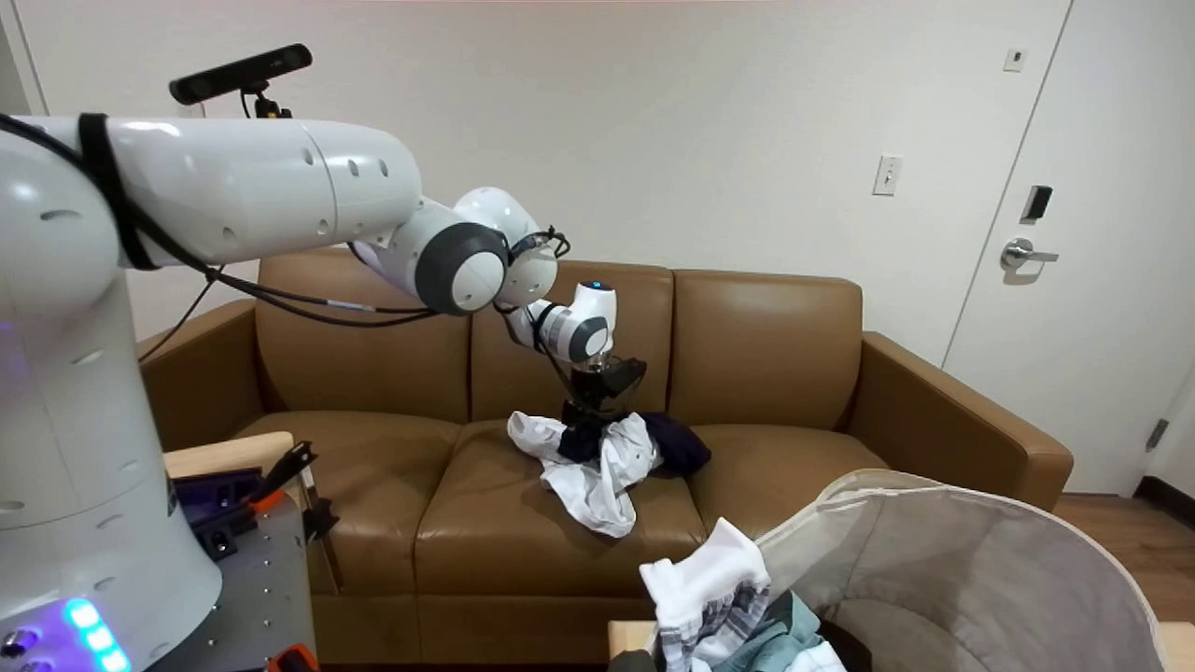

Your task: Put the vest on the couch in the bag

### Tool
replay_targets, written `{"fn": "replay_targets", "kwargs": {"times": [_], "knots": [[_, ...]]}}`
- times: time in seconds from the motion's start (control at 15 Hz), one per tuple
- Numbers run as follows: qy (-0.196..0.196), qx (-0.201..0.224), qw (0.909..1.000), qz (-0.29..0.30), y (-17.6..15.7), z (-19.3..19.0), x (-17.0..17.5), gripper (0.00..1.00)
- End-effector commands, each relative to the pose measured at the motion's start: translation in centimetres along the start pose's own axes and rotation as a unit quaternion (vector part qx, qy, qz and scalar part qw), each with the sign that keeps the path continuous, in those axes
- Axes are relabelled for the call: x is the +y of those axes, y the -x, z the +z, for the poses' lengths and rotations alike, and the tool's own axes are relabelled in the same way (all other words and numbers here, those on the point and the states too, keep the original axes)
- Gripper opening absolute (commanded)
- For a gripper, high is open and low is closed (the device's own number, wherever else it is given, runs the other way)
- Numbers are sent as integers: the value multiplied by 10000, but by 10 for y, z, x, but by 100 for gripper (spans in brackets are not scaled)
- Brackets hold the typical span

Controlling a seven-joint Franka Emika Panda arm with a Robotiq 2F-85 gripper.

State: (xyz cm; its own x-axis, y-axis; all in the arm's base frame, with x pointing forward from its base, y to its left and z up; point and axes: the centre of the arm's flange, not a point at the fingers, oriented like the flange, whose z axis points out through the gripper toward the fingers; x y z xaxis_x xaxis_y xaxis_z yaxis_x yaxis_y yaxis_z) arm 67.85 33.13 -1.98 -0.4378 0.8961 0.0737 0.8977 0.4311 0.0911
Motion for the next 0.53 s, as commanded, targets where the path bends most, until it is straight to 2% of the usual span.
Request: {"fn": "replay_targets", "kwargs": {"times": [0.0, 0.13, 0.47], "knots": [[-95, 473, 9987, -189, 14, 62, 43, 73], [-175, 576, 9980, -215, 16, 65, 41, 67], [-303, 856, 9958, -141, 21, 61, 43, 34]]}}
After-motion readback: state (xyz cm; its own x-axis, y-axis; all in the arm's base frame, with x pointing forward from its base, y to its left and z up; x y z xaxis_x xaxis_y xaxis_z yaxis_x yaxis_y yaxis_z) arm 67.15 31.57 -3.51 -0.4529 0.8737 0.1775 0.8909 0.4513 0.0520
